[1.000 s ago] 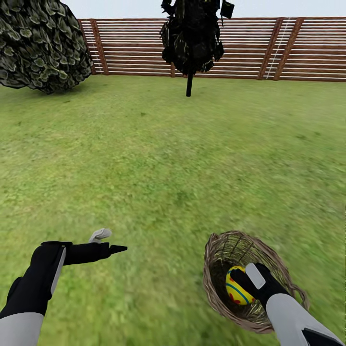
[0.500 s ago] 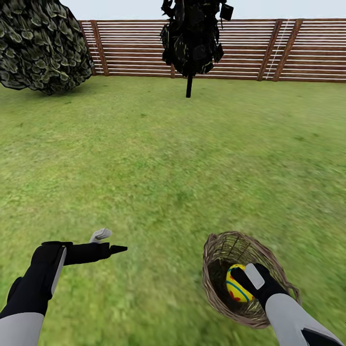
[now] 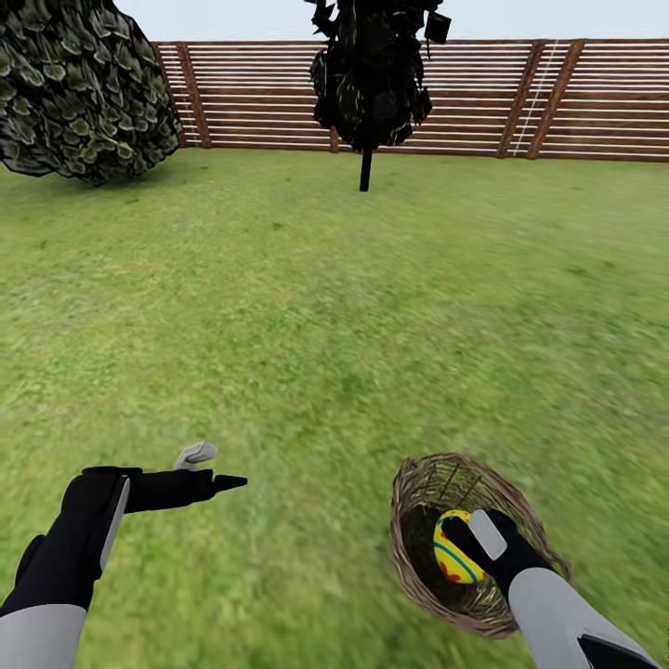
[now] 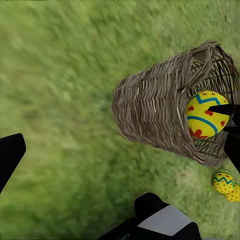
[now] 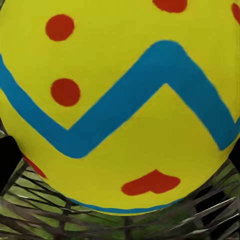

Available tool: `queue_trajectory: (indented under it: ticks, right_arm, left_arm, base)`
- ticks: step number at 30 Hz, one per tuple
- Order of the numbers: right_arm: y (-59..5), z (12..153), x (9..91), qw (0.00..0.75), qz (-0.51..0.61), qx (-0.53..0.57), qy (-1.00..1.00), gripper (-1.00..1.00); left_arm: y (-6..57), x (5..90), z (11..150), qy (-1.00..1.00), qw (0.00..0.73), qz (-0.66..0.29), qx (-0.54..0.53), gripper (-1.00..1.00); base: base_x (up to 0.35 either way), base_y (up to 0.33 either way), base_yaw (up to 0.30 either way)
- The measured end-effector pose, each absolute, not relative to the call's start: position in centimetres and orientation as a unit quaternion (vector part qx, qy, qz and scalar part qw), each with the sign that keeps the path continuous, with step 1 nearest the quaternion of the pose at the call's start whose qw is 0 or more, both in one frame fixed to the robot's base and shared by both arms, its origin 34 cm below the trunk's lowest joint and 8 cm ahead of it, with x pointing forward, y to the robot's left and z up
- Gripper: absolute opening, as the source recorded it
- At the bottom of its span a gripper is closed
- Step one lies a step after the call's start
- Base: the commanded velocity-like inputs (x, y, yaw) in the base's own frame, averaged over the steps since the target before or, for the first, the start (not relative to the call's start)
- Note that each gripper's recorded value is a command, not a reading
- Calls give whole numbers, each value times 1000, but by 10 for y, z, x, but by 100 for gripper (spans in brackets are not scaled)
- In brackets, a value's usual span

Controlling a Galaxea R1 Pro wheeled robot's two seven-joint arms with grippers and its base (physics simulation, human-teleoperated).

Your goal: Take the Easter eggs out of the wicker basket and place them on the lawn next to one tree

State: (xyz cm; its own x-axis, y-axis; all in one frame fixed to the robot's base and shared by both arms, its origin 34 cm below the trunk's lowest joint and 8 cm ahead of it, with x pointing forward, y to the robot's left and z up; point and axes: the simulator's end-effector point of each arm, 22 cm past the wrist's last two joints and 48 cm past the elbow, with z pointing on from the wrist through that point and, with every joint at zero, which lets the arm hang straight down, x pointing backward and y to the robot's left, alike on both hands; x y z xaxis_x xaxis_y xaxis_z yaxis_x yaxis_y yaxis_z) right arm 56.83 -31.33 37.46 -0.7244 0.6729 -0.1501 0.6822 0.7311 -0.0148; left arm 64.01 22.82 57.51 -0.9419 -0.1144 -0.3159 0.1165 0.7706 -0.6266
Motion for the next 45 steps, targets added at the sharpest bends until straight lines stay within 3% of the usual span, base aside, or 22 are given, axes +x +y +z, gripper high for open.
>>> queue_trajectory:
  ticks: [26, 31, 38, 45]
  right_arm:
    - [-296, 425, 588, 84, 12, 360, 929, -100]
    - [-309, 441, 606, 120, 6, 368, 922, -100]
    - [-311, 504, 658, 162, 60, 344, 923, -100]
    - [-291, 522, 658, 143, 116, 348, 919, -100]
  left_arm:
    - [228, 646, 625, 925, 170, -339, 0, 100]
    - [228, 647, 634, 925, 170, -339, 0, 100]
    - [228, 648, 647, 925, 170, -339, 0, 100]
    - [227, 649, 659, 925, 170, -339, 0, 100]
  base:
    - [-46, 0, 0]
    - [0, 0, 0]
    - [0, 0, 0]
    - [-3, 0, 0]
